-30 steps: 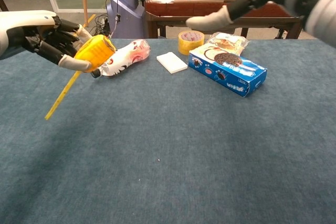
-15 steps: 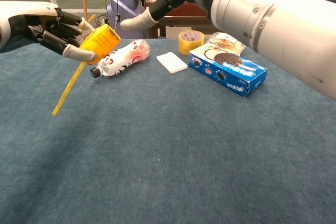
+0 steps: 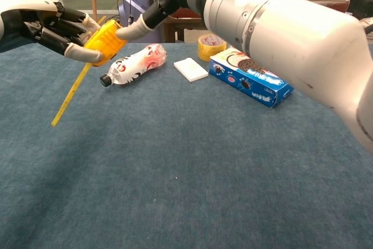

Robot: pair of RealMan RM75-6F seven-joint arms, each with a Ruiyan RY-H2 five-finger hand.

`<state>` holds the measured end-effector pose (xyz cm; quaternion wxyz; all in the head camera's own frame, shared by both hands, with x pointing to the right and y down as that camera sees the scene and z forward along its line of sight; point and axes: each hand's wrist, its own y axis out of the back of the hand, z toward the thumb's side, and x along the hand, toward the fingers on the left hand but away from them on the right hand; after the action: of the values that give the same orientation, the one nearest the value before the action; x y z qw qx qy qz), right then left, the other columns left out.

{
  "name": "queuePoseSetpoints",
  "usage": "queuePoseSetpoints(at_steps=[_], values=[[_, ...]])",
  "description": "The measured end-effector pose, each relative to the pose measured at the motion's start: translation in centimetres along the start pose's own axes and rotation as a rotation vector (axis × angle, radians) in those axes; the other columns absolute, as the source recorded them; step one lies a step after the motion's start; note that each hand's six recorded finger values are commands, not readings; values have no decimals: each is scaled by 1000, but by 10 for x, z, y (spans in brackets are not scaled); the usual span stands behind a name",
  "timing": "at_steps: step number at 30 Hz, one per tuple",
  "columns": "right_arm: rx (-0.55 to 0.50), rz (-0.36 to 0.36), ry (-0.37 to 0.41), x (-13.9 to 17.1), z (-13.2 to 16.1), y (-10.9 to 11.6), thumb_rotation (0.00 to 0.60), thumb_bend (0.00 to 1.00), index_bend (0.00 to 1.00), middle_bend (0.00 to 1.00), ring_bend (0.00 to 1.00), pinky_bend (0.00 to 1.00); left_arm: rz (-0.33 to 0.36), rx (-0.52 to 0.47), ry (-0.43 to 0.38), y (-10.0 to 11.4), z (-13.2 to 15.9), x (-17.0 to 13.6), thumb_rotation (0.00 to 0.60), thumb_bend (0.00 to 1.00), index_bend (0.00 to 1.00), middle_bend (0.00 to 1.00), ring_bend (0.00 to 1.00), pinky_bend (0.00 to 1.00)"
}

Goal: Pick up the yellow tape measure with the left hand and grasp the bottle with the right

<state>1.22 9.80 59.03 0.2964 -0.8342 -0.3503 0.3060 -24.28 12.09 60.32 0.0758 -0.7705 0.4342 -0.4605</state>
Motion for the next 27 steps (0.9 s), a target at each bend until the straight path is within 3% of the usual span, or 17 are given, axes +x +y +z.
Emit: queuePoseSetpoints(at_steps=[18,27], values=[[-10,-11,-19,-9,4,-5,600,254,177,156,90,50,6,-4,-5,-2,3,-2,600,214,469,519,326,228],[2,-23,-30,-12,2,-5,600,341,177,170,90,50,12,-9,8,-1,-3,-3,600,215,468,519,326,228]])
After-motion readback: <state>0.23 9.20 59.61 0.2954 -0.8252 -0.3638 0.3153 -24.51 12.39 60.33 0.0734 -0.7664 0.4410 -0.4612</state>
